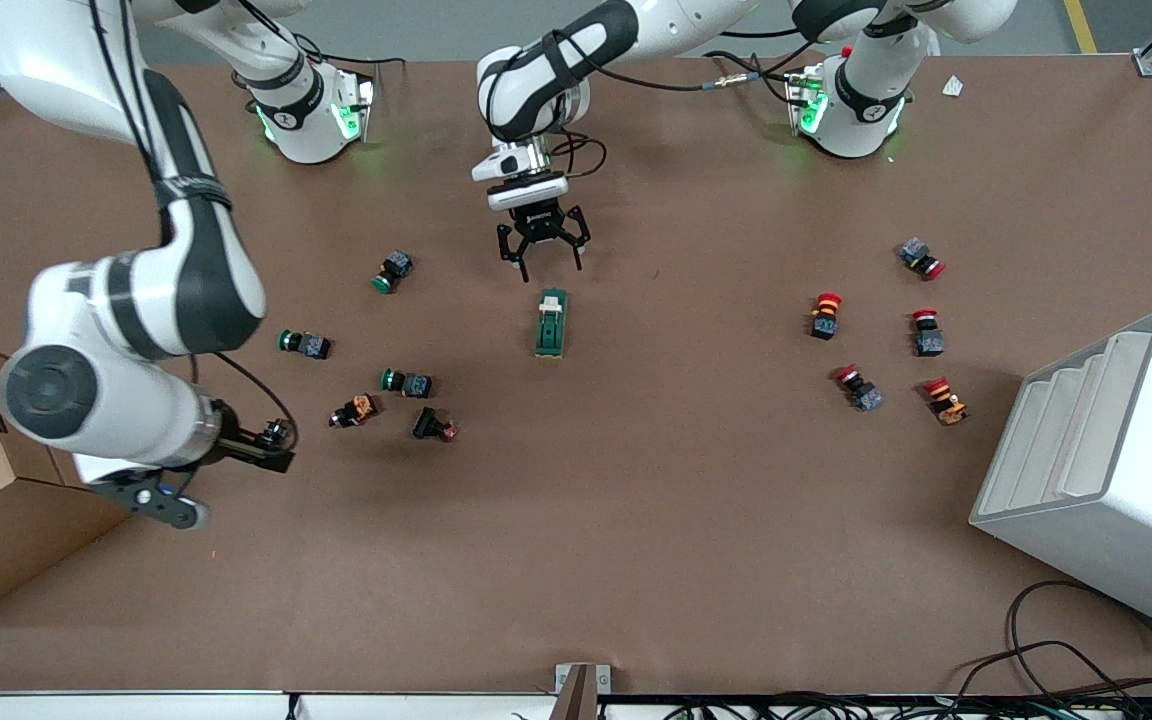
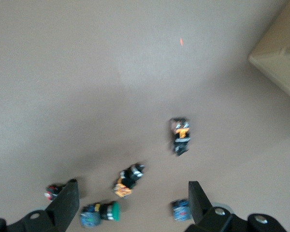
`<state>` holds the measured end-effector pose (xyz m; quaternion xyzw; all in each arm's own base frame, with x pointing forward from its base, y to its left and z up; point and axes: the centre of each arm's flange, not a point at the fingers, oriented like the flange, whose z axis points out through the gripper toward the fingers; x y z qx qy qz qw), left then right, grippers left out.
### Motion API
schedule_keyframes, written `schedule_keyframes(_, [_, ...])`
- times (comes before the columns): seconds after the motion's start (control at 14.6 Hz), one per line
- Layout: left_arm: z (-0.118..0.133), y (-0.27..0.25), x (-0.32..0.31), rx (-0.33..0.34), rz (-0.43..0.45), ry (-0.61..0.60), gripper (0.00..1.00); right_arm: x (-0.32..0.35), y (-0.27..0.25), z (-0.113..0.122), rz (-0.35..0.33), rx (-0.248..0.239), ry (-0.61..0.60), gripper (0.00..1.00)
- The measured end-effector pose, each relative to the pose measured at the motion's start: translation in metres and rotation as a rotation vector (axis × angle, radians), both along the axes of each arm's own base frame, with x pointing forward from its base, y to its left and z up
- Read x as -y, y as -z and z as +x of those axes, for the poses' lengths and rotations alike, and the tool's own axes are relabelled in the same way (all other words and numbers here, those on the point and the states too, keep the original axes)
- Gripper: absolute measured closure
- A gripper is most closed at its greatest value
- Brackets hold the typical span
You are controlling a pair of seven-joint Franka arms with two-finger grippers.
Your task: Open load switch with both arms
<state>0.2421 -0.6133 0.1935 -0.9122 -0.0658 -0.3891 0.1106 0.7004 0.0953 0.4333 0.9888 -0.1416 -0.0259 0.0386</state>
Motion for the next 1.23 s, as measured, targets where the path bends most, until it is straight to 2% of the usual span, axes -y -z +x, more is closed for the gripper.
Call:
schedule_keyframes(0.14, [0.044,-0.053,0.002,-0.130,0.020,-0.045,0.00,0.031,-0.028,-0.003,0.011,0.019,-0.107,0.00])
schedule_keyframes(0.34, [0.132,-0.142,-0.032,-0.271,0.013,-0.075,0.00,0.064,-0.061,-0.018,0.015,-0.012,-0.168,0.00])
schedule_keyframes(0.55, [0.214,-0.214,-0.104,-0.388,0.005,-0.083,0.00,0.067,-0.092,-0.040,0.020,-0.056,-0.213,0.00])
schedule_keyframes(0.75, [0.282,-0.279,-0.198,-0.488,0.018,-0.033,0.00,0.080,-0.122,-0.059,0.017,-0.051,-0.248,0.00])
schedule_keyframes(1.02, [0.328,-0.339,-0.298,-0.602,0.019,0.051,0.00,0.090,-0.150,-0.077,0.015,-0.025,-0.252,0.00])
schedule_keyframes(1.23, [0.344,-0.378,-0.361,-0.653,-0.058,0.107,0.00,0.101,-0.163,-0.086,0.017,-0.023,-0.276,0.00])
